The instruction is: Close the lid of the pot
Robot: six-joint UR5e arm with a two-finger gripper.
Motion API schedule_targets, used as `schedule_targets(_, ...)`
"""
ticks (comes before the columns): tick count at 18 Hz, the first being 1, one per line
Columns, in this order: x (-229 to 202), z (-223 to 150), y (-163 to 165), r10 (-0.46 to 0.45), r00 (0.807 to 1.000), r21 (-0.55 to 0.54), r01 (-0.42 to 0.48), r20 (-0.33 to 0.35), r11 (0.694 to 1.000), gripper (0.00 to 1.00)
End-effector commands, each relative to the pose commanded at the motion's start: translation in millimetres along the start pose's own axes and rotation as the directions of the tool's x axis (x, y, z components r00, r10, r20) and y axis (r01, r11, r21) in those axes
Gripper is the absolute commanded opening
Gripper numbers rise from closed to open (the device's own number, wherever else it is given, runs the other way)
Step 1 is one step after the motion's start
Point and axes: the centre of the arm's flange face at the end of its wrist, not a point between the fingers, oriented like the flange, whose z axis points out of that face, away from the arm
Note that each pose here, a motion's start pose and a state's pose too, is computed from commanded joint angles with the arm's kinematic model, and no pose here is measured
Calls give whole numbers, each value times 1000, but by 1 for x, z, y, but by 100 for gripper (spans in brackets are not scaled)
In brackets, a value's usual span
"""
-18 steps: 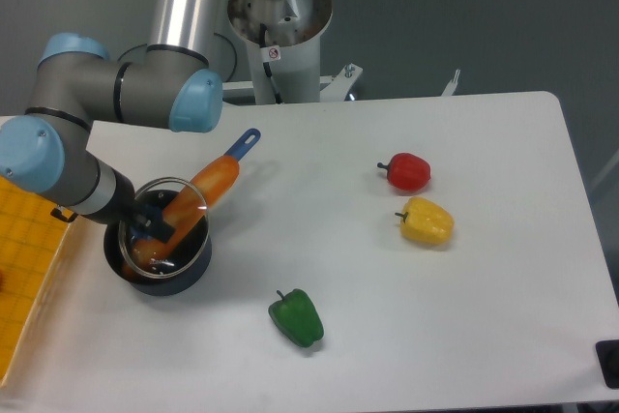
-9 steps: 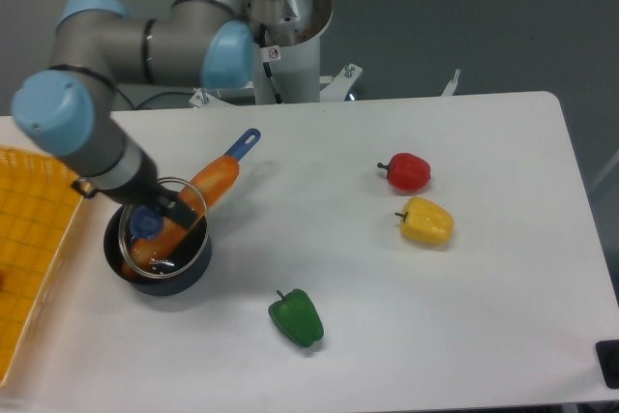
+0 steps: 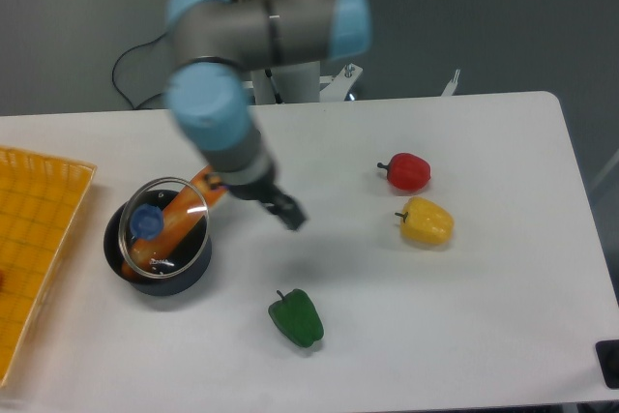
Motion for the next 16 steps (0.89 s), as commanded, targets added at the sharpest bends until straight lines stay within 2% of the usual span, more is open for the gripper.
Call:
schedule_targets(5,-49,24,90,33,999,11,-33,-41,999,100)
schedule_targets(11,-80,23,139,49,998,69,-51,33,996,100)
schedule_targets(12,-83,22,154,29,999,76,-32,44,997,100)
schedule_targets(16,-85,21,177,77,996,118,-82,53,990,100)
